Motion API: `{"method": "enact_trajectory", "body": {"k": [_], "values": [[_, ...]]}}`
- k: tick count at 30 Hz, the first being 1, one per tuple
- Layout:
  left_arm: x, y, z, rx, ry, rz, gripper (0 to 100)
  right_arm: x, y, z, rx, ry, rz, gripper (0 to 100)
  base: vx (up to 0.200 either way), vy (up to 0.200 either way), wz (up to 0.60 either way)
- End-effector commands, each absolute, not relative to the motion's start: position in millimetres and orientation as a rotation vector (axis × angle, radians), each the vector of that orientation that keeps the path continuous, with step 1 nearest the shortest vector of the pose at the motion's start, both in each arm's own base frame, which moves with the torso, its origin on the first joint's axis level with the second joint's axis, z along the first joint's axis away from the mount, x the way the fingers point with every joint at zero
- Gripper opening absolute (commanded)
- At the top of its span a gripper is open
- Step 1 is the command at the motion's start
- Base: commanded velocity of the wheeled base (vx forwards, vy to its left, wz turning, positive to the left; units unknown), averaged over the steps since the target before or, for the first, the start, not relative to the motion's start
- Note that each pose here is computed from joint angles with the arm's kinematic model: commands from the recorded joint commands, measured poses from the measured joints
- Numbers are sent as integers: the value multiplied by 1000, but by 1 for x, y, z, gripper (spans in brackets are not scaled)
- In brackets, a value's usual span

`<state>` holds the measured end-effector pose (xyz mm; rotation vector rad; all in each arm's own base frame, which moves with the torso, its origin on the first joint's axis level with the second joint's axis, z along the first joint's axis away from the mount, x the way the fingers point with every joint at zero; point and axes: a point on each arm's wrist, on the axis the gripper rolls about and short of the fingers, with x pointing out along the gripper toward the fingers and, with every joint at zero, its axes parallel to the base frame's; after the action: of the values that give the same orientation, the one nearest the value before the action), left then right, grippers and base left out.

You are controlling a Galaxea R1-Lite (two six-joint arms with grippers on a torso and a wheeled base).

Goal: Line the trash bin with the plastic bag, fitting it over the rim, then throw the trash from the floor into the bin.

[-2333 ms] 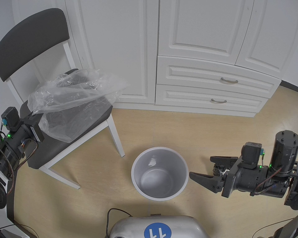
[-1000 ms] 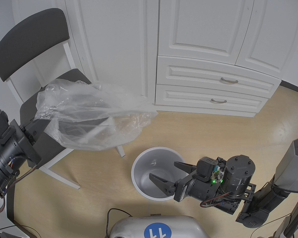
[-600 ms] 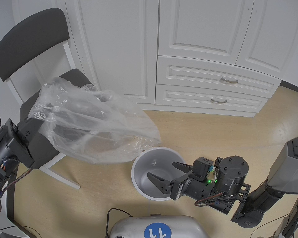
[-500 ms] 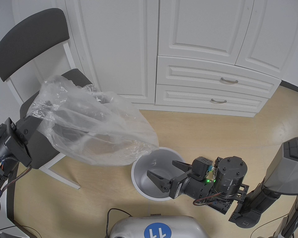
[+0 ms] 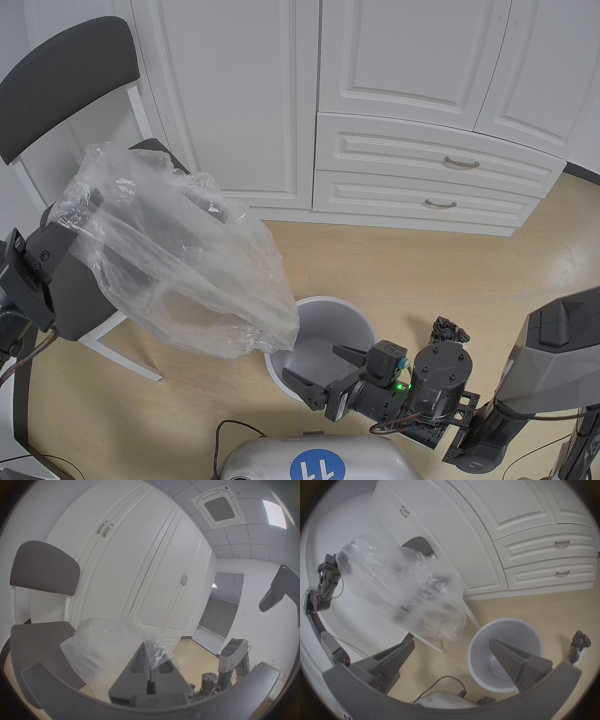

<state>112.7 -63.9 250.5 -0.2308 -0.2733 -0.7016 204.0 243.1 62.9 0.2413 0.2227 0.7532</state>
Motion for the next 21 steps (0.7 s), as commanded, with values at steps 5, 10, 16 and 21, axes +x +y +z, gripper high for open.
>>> {"method": "enact_trajectory", "body": {"k": [5,10,16,21], "values": [[113,-64,252,-233,-277,-701,0,184,256,41,192,297,815,100,0,0,0],[113,-65,252,-232,-277,-704,0,185,281,20,220,315,777,100,0,0,0],[113,-65,252,-234,-279,-707,0,204,302,15,290,246,675,100,0,0,0],[113,-65,253,-234,-281,-706,0,214,312,25,355,182,616,100,0,0,0]]}}
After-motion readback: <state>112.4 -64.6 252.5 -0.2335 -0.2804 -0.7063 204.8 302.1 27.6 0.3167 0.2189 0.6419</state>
